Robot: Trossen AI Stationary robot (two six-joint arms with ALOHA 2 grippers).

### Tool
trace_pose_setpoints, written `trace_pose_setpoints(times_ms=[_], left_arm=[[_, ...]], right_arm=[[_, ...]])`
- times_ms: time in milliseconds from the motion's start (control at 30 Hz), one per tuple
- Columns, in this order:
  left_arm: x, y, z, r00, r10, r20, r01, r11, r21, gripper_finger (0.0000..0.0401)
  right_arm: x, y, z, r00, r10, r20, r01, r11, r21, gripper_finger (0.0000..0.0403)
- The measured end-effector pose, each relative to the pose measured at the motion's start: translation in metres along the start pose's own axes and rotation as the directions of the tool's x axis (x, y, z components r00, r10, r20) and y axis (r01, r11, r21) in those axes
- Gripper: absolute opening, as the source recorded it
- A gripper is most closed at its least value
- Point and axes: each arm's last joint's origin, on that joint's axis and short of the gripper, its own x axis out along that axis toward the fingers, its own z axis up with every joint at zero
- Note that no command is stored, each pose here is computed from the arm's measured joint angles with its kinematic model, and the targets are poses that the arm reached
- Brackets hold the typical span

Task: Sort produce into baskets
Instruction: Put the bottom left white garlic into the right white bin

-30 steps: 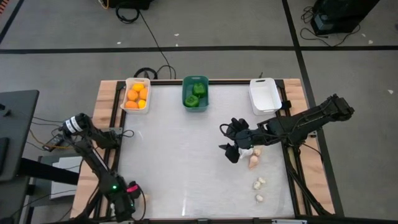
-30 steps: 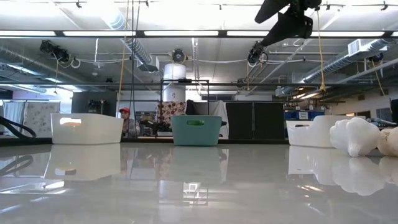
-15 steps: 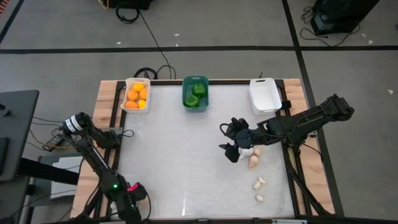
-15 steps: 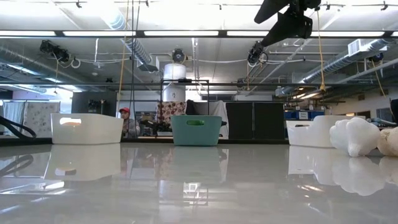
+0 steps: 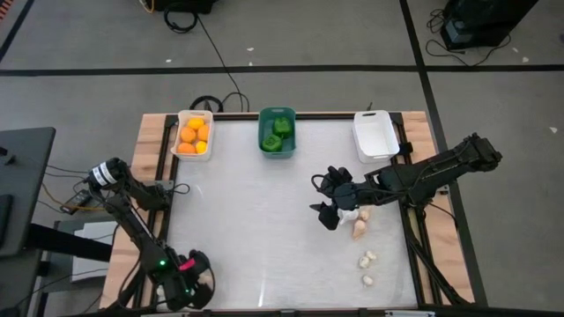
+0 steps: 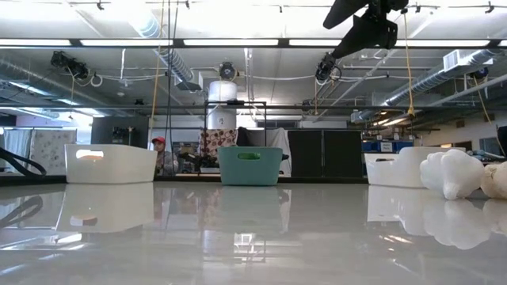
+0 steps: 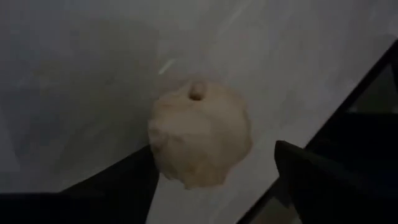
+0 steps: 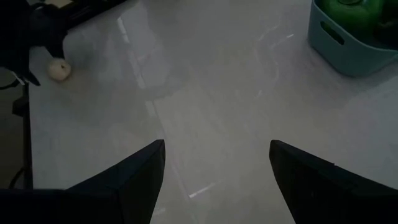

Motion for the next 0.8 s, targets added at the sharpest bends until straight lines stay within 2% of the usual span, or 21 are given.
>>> trace_pose_setpoints(times_ms=[100, 300, 400, 500, 600, 700, 800], left_arm=[[0.0, 0.001, 0.0, 1.0, 0.009, 0.007, -0.009, 1.0, -0.001, 0.027], [0.001, 0.002, 0.003, 1.0, 0.023, 0.011, -0.023, 1.0, -0.009, 0.0151], [0.002, 0.002, 0.003, 1.0, 0.013, 0.02, -0.012, 1.0, -0.027, 0.011], [0.002, -0.001, 0.004, 1.0, -0.013, 0.028, 0.014, 0.999, -0.035, 0.0098], [0.003, -0.005, 0.009, 0.999, -0.041, 0.033, 0.042, 0.999, -0.021, 0.0107], [0.001, -0.014, 0.021, 0.993, -0.079, 0.088, 0.078, 0.997, 0.014, 0.012], [-0.009, -0.029, 0.04, 0.977, -0.138, 0.165, 0.124, 0.988, 0.09, 0.0124]], right_arm=[[0.0, 0.0, 0.0, 1.0, 0.001, -0.001, -0.001, 1.0, 0.0, 0.0299], [0.0, 0.0, 0.0, 1.0, 0.003, -0.003, -0.003, 1.0, 0.0, 0.0297], [0.0, 0.0, 0.0, 1.0, 0.005, -0.005, -0.005, 1.0, 0.0, 0.0291], [0.0, 0.0, 0.0, 1.0, 0.006, -0.005, -0.006, 1.0, 0.0, 0.0283], [0.0, 0.002, 0.0, 0.999, 0.039, -0.021, -0.039, 0.999, 0.003, 0.0279], [0.0, 0.008, 0.004, 0.987, 0.156, -0.026, -0.155, 0.988, 0.026, 0.0279], [-0.002, 0.016, 0.011, 0.959, 0.282, 0.015, -0.283, 0.958, 0.047, 0.0279]])
